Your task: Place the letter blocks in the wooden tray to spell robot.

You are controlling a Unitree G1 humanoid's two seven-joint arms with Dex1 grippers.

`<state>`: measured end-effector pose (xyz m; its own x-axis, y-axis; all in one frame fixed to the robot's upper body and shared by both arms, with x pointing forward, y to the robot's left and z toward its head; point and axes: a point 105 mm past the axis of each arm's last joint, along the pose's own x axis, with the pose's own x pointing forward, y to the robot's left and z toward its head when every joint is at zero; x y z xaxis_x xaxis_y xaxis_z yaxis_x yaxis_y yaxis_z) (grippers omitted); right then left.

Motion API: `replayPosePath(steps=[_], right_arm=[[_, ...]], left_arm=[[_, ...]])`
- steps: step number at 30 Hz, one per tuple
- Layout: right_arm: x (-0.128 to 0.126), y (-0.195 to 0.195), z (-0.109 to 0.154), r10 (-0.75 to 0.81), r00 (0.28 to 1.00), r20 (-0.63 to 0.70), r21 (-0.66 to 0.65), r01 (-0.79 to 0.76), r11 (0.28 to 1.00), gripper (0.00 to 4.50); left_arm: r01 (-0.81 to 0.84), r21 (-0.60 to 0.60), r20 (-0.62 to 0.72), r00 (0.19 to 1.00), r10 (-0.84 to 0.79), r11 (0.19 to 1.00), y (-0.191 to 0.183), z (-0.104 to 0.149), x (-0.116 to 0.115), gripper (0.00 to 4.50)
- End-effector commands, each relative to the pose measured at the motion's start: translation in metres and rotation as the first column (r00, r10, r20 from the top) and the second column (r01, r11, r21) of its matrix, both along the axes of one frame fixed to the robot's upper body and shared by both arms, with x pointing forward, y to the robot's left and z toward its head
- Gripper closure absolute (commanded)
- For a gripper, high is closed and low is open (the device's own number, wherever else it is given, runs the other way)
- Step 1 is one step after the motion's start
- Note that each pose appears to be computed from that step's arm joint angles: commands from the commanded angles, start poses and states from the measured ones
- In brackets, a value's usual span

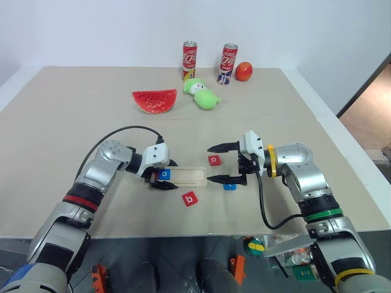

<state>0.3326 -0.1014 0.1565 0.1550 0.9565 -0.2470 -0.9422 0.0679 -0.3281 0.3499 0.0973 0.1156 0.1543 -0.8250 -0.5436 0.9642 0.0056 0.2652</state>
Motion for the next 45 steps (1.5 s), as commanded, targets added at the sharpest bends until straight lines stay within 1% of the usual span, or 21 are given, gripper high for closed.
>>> replayPosePath(steps=[1, 6, 9, 11, 13, 14, 16, 19, 23, 26, 28, 32, 38, 39, 45], right_arm=[[-0.006, -0.002, 0.01, 0.013, 0.999, 0.042, 0.014, -0.013, 1.0, 0.0], [-0.014, 0.0, 0.009, 0.029, 0.999, 0.027, 0.014, -0.029, 0.999, 0.0], [-0.024, 0.005, 0.012, 0.072, 0.997, 0.006, 0.01, -0.072, 0.997, 0.0], [-0.034, 0.014, 0.015, 0.112, 0.994, -0.013, 0.017, -0.112, 0.994, 0.0], [-0.041, 0.021, 0.014, 0.145, 0.989, -0.021, 0.012, -0.145, 0.989, 0.0], [-0.044, 0.024, 0.011, 0.159, 0.987, -0.026, 0.006, -0.159, 0.987, 0.0], [-0.047, 0.029, 0.005, 0.173, 0.984, -0.033, -0.01, -0.173, 0.985, 0.0], [-0.046, 0.035, -0.011, 0.184, 0.982, -0.039, -0.059, -0.187, 0.981, 0.0], [-0.041, 0.043, -0.021, 0.189, 0.981, -0.035, -0.074, -0.191, 0.979, 0.0], [-0.039, 0.049, -0.028, 0.207, 0.977, -0.039, -0.081, -0.21, 0.974, 0.0], [-0.038, 0.052, -0.032, 0.223, 0.974, -0.041, -0.091, -0.226, 0.97, 0.0], [-0.032, 0.054, -0.041, 0.231, 0.972, -0.053, -0.11, -0.235, 0.966, 0.0], [-0.023, 0.055, -0.051, 0.22, 0.973, -0.064, -0.116, -0.226, 0.967, 0.0], [-0.023, 0.056, -0.052, 0.22, 0.973, -0.066, -0.116, -0.227, 0.967, 0.26], [-0.039, 0.051, -0.064, 0.276, 0.958, -0.081, -0.15, -0.285, 0.947, 0.26]], left_arm=[[-0.036, 0.014, 0.032, 0.999, 0.036, 0.999, 0.004, 0.007, 0.009, 0.08], [-0.041, -0.012, 0.062, 0.997, 0.042, 0.999, 0.008, 0.021, 0.01, 0.08], [-0.032, -0.095, 0.089, 0.995, 0.04, 0.995, 0.01, 0.048, 0.005, 0.08], [-0.018, -0.17, 0.085, 0.996, 0.033, 0.985, 0.016, 0.068, -0.006, 0.08], [0.008, -0.212, 0.071, 0.997, 0.007, 0.977, 0.021, 0.078, -0.023, 0.08], [0.01, -0.234, 0.046, 0.999, 0.001, 0.972, 0.023, 0.08, -0.033, 0.08], [0.004, -0.265, 0.001, 1.0, -0.004, 0.964, 0.029, 0.076, -0.054, 0.08], [-0.099, -0.349, -0.029, 0.995, 0.095, 0.932, 0.04, 0.057, -0.081, 0.08], [-0.238, -0.405, -0.009, 0.966, 0.257, 0.883, 0.047, 0.036, -0.098, 0.08], [-0.293, -0.444, -0.018, 0.948, 0.319, 0.847, 0.044, 0.027, -0.111, 0.08], [-0.31, -0.439, -0.025, 0.943, 0.333, 0.844, 0.042, 0.021, -0.12, 0.08], [-0.342, -0.435, -0.041, 0.932, 0.361, 0.833, 0.041, 0.012, -0.129, 0.08], [-0.353, -0.4, -0.03, 0.927, 0.373, 0.846, 0.042, 0.0, -0.14, 0.08], [-0.354, -0.394, -0.028, 0.927, 0.374, 0.848, 0.042, -0.002, -0.141, 0.02], [-0.365, -0.389, -0.023, 0.922, 0.387, 0.846, 0.041, -0.005, -0.14, 0.02]])
